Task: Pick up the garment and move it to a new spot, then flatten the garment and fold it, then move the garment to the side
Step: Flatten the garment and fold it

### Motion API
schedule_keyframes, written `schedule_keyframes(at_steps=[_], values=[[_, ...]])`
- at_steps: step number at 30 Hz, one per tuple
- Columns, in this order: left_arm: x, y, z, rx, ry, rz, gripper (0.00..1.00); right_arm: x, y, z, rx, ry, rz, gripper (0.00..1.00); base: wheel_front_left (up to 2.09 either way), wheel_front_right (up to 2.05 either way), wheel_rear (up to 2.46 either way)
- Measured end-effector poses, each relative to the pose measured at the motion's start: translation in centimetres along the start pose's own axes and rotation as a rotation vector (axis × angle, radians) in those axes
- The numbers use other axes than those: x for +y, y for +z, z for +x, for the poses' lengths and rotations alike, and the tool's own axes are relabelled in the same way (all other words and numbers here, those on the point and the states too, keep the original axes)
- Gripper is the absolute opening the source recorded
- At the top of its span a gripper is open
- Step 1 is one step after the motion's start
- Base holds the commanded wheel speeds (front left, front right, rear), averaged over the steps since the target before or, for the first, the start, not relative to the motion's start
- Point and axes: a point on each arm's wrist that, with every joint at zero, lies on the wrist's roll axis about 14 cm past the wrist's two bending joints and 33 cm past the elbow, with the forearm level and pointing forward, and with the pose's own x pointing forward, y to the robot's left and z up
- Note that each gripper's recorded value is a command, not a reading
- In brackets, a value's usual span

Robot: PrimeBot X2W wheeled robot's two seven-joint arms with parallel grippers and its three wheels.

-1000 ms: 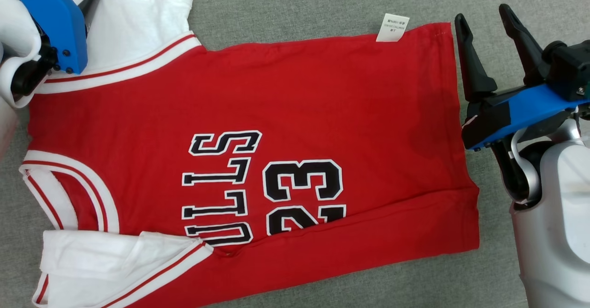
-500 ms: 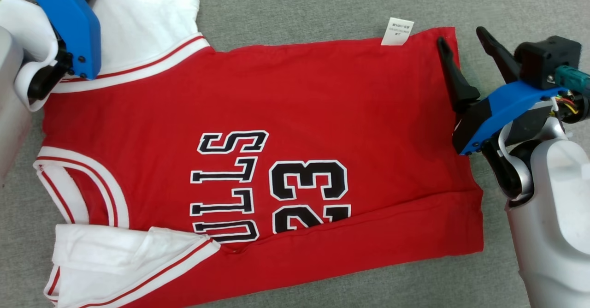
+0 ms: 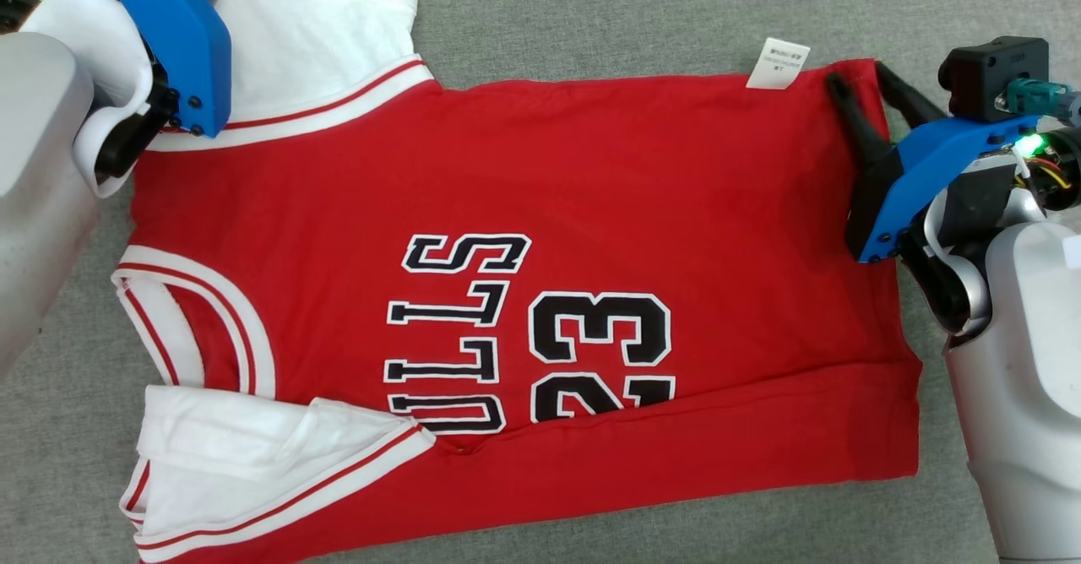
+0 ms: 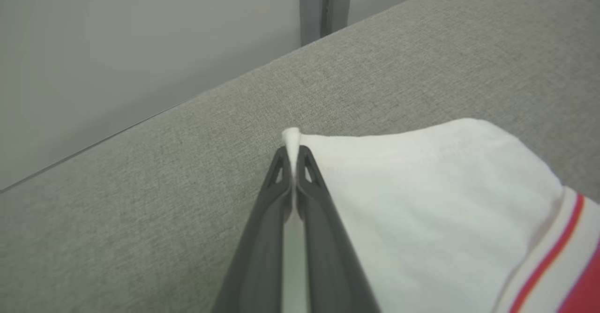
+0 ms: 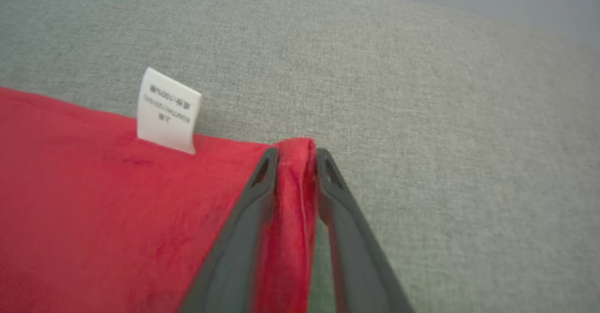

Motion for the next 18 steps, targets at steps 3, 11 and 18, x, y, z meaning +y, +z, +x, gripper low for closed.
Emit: schedule_keyframes(at_steps=[3, 11, 18], values=[[0.0, 0.4, -0.4, -0.028, 0.002, 0.004, 0.00, -0.1, 0.3, 0.1, -0.010, -0.002, 0.002, 0.00, 0.00, 0.00, 0.00], [0.3, 3.9, -3.3, -0.174, 0.023, 0.008, 0.00, -0.2, 3.6, -1.0, -0.150, -0.008, 0.001, 0.00, 0.00, 0.00, 0.00], [-0.1, 5.1, -6.4, -0.276, 0.027, 0.009, 0.00, 0.2, 3.8, -2.4, -0.200, -0.001, 0.009, 0.00, 0.00, 0.00, 0.00]])
